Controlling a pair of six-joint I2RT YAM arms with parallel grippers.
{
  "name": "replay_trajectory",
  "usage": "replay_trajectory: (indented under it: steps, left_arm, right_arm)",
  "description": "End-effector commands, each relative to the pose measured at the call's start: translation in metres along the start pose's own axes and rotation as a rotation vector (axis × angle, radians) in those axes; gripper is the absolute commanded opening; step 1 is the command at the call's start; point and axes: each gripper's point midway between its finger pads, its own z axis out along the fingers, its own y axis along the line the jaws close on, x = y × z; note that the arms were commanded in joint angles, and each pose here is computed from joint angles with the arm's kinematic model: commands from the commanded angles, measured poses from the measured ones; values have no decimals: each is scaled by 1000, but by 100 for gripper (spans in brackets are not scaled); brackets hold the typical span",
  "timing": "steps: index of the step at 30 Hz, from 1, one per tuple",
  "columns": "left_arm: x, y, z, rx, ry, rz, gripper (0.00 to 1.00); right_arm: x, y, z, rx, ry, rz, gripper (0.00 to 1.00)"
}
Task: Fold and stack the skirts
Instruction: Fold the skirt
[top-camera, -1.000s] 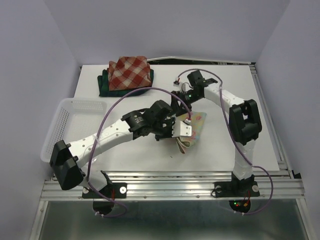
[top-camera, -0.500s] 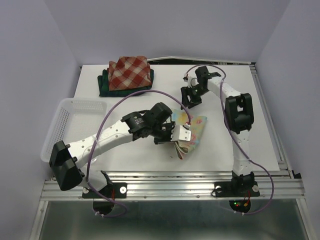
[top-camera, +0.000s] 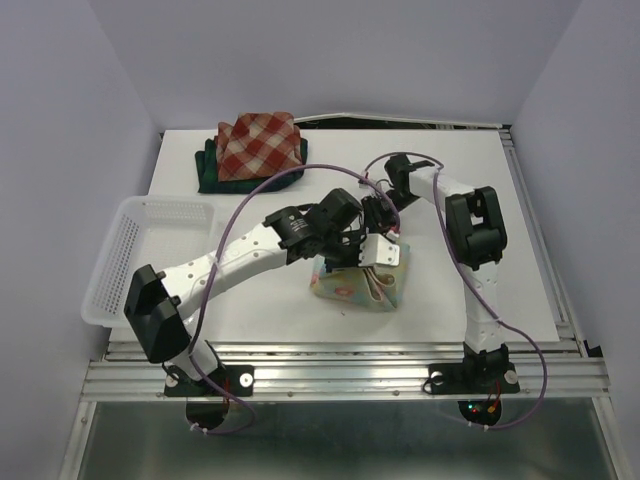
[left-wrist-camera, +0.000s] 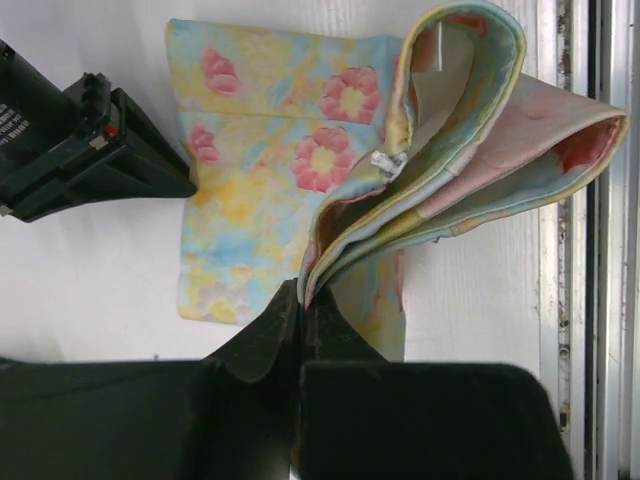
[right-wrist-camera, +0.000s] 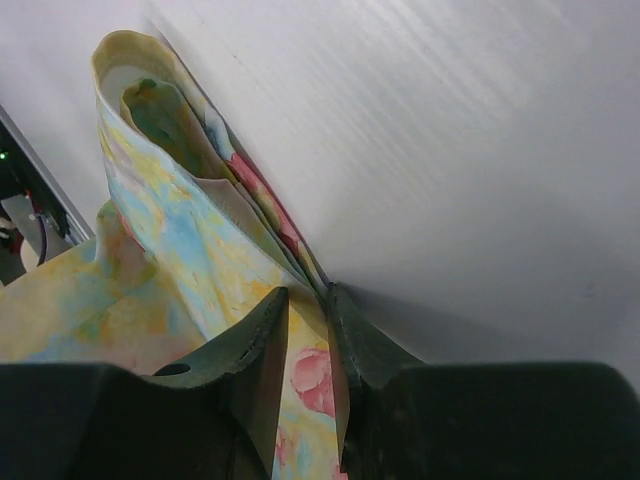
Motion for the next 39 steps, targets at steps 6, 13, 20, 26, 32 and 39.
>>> replay_trajectory:
  steps: [6, 13, 20, 26, 32, 39]
  left_arm:
    - [-2, 59, 30, -82, 10, 34, 4]
    - [19, 77, 60, -108, 43, 24, 8]
    - [32, 97, 76, -188, 56, 26, 12]
    - [37, 111, 83, -248, 75, 18, 38]
    - [21, 127, 42, -388, 52, -38, 48]
    - [8, 100, -10, -430, -67, -177, 48]
  right_arm:
    - [7, 34, 0, -82, 9, -61, 28]
    - [9, 39, 0, -112, 10, -56, 29]
    - [8, 41, 2, -137, 15, -42, 29]
    - [4, 39, 5, -136, 12, -36, 29]
    - [-3, 33, 6, -111, 2, -43, 29]
    - [-11, 26, 8, -75, -9, -42, 33]
